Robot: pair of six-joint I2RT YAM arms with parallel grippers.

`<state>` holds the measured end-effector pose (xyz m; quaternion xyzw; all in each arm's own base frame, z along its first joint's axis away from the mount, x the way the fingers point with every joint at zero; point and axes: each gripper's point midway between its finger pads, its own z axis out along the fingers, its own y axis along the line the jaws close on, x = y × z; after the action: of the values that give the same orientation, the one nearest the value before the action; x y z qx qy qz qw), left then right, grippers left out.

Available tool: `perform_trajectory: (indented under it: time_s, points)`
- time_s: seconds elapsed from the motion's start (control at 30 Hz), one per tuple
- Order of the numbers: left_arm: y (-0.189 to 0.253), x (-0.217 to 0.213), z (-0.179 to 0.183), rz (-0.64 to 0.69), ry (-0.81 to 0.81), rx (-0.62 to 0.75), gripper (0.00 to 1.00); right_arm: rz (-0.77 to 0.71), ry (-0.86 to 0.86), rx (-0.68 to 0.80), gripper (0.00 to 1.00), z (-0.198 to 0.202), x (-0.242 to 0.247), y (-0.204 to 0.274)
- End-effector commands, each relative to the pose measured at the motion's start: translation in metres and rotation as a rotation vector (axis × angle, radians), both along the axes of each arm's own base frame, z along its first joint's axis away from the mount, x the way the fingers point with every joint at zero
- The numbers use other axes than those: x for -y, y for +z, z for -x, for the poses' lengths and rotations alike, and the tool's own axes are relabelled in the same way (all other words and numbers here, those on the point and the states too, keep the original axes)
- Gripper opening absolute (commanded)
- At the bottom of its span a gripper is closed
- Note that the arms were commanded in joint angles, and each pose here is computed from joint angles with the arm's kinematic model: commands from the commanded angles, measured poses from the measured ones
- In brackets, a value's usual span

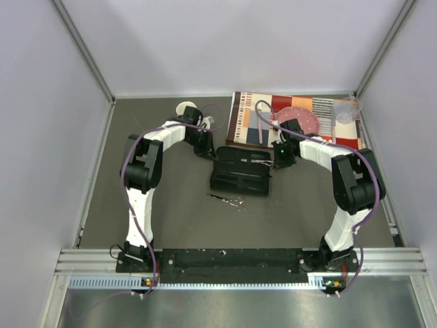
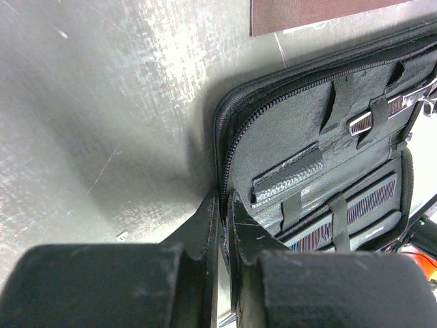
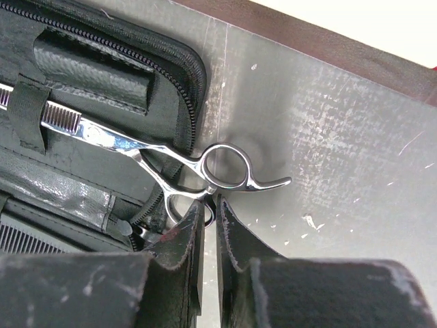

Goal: Sort the hair-cutting tools
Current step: Place the scissors in the hairdressing tool bag.

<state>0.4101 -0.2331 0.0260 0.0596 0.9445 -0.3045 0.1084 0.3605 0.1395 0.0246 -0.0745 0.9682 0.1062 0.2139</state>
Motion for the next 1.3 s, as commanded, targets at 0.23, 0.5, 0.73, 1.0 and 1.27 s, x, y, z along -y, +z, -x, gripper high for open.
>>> perform_trajectory:
  time_s: [0.23,0.5,0.73,1.0,1.27]
  points:
    - [-0.02,-0.021,0.007,-0.108,0.02,-0.026,0.0,0.073,0.094,0.139,0.0,-0.029,-0.01,0.025]
    - [-0.02,-0.019,0.007,-0.104,0.021,-0.031,0.0,0.06,0.16,0.227,0.0,-0.048,-0.034,0.043]
    - [-0.02,-0.016,0.007,-0.098,0.017,-0.03,0.0,0.067,0.297,0.286,0.0,-0.048,-0.052,0.049]
    - [-0.02,-0.013,0.007,-0.091,0.014,-0.034,0.0,-0.002,0.379,0.316,0.0,-0.041,-0.074,0.055]
    - [-0.02,-0.009,0.01,-0.081,0.004,-0.041,0.0,-0.058,0.392,0.293,0.0,-0.033,-0.096,0.053]
